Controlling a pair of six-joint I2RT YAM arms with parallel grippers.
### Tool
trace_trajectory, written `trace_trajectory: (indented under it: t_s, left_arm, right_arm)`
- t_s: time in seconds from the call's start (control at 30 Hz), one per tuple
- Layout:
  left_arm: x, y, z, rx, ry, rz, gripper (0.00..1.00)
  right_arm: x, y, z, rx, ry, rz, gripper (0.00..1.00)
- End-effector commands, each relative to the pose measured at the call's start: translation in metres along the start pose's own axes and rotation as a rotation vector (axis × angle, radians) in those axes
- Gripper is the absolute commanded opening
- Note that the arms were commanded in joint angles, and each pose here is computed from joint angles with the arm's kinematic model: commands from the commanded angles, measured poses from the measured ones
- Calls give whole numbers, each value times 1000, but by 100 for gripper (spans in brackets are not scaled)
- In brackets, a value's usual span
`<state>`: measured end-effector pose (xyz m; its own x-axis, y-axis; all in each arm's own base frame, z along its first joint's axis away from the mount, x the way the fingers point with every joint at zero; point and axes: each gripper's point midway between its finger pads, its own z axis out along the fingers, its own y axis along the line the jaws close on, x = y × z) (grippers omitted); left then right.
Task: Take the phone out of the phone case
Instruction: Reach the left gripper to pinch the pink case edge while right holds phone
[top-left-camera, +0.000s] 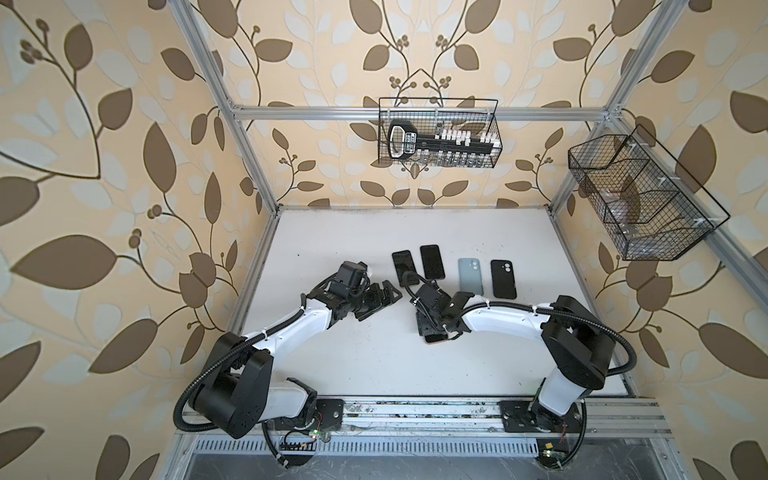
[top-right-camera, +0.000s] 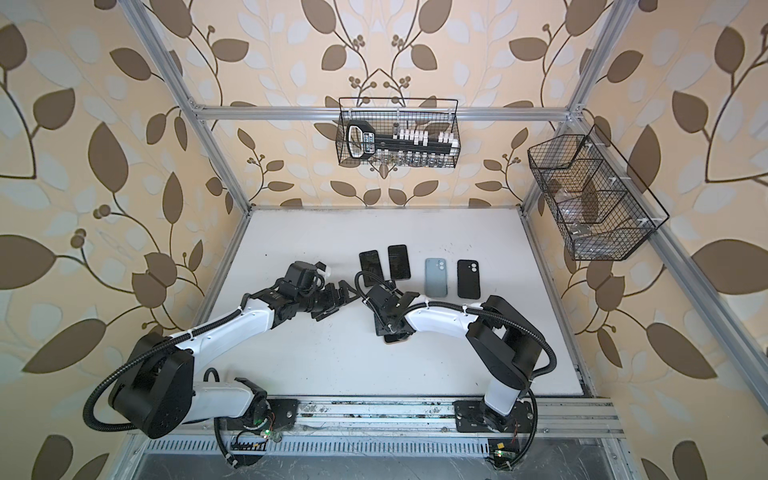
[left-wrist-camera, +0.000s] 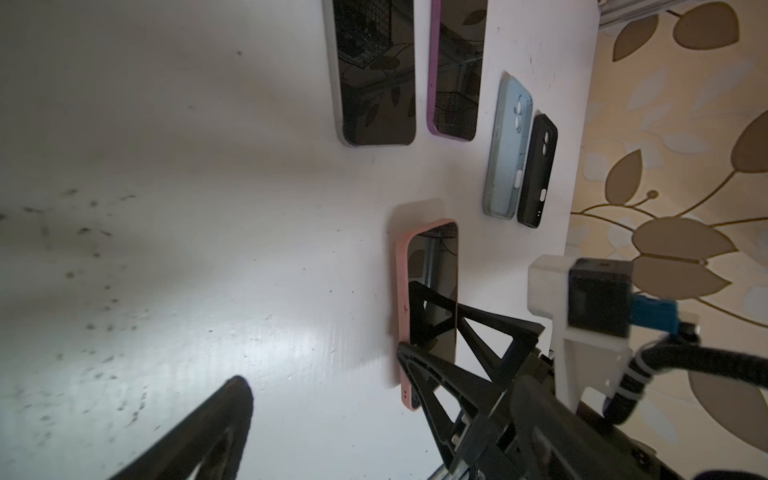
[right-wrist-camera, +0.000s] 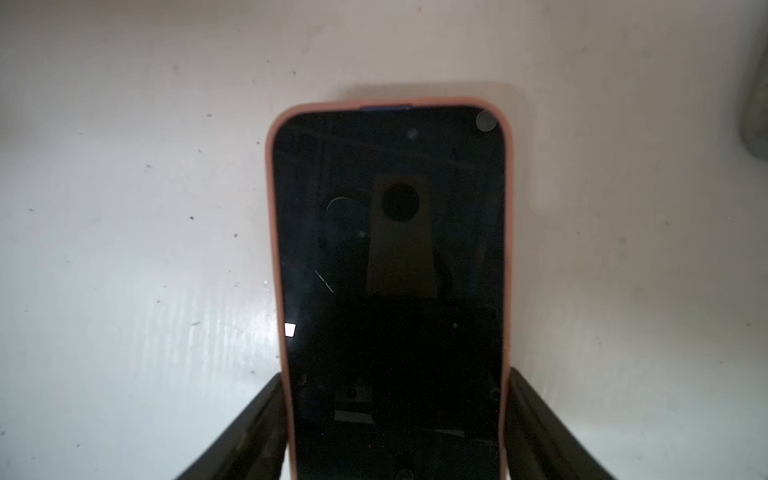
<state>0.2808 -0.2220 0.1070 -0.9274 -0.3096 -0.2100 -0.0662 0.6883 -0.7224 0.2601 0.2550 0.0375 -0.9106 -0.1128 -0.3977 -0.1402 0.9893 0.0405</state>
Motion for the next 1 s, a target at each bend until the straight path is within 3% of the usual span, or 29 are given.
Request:
trace_trajectory:
  t_s: [0.0, 0.2, 0.27, 0.7, 0.97]
  left_arm:
    - [-4, -17, 11, 52, -32, 3, 99]
    - [5, -23, 33, 77, -8, -5, 94]
    - [5, -24, 40, 83, -4, -1, 86]
    - [0, -45, 45, 160, -39, -7, 67]
    - [5, -45, 49, 163, -30, -8, 45]
  right_arm:
    - [-6, 2, -10, -34, -24, 8, 64]
    - [-14, 10, -26, -88, -51, 24, 63]
    - [-17, 13, -33, -114, -63, 31, 63]
    - [-26, 31, -57, -242, -80, 52, 62]
    - [-30, 38, -63, -296, -86, 68, 61]
